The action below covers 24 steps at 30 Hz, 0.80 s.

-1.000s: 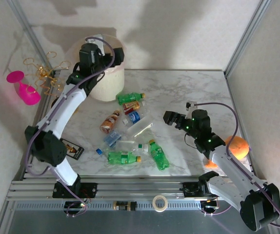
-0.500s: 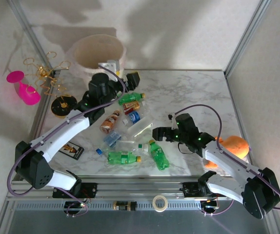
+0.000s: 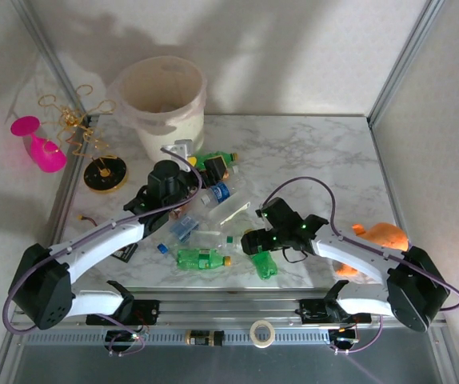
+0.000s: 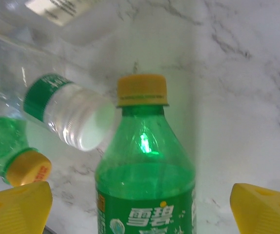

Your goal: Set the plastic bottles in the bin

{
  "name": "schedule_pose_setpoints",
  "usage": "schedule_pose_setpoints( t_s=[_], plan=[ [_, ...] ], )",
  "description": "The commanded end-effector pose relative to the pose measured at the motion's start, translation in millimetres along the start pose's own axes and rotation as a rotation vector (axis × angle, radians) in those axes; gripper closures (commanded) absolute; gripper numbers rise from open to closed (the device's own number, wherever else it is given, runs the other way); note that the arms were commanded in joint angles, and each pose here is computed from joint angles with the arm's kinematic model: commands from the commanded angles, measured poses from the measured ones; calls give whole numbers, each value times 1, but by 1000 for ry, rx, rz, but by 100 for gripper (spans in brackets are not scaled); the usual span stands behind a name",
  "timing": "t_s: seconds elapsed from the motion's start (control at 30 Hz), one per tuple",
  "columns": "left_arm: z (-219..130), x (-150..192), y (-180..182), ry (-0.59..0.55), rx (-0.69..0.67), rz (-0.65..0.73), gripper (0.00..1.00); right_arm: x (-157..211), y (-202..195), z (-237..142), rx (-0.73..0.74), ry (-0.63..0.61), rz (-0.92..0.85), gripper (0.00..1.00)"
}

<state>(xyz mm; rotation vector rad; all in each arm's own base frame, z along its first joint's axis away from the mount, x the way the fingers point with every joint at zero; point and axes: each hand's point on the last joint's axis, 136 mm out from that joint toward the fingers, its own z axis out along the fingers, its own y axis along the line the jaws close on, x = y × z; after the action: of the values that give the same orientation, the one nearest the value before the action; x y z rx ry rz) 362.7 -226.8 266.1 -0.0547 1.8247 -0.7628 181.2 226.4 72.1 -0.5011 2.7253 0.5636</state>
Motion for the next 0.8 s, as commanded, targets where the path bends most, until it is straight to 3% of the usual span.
schedule_pose_setpoints(
  t_s=[0.0, 0.3, 0.77],
  plan=[
    [-9, -8, 1, -63, 9, -52, 0, 24, -7, 5, 49, 81, 15, 7],
    [-4, 3, 10, -68, 15, -103, 0, 58, -3, 16, 54, 192, -3, 14],
    [-2, 7, 13, -56, 22, -130, 1, 54, -2, 27, 47, 169, -24, 38]
  ],
)
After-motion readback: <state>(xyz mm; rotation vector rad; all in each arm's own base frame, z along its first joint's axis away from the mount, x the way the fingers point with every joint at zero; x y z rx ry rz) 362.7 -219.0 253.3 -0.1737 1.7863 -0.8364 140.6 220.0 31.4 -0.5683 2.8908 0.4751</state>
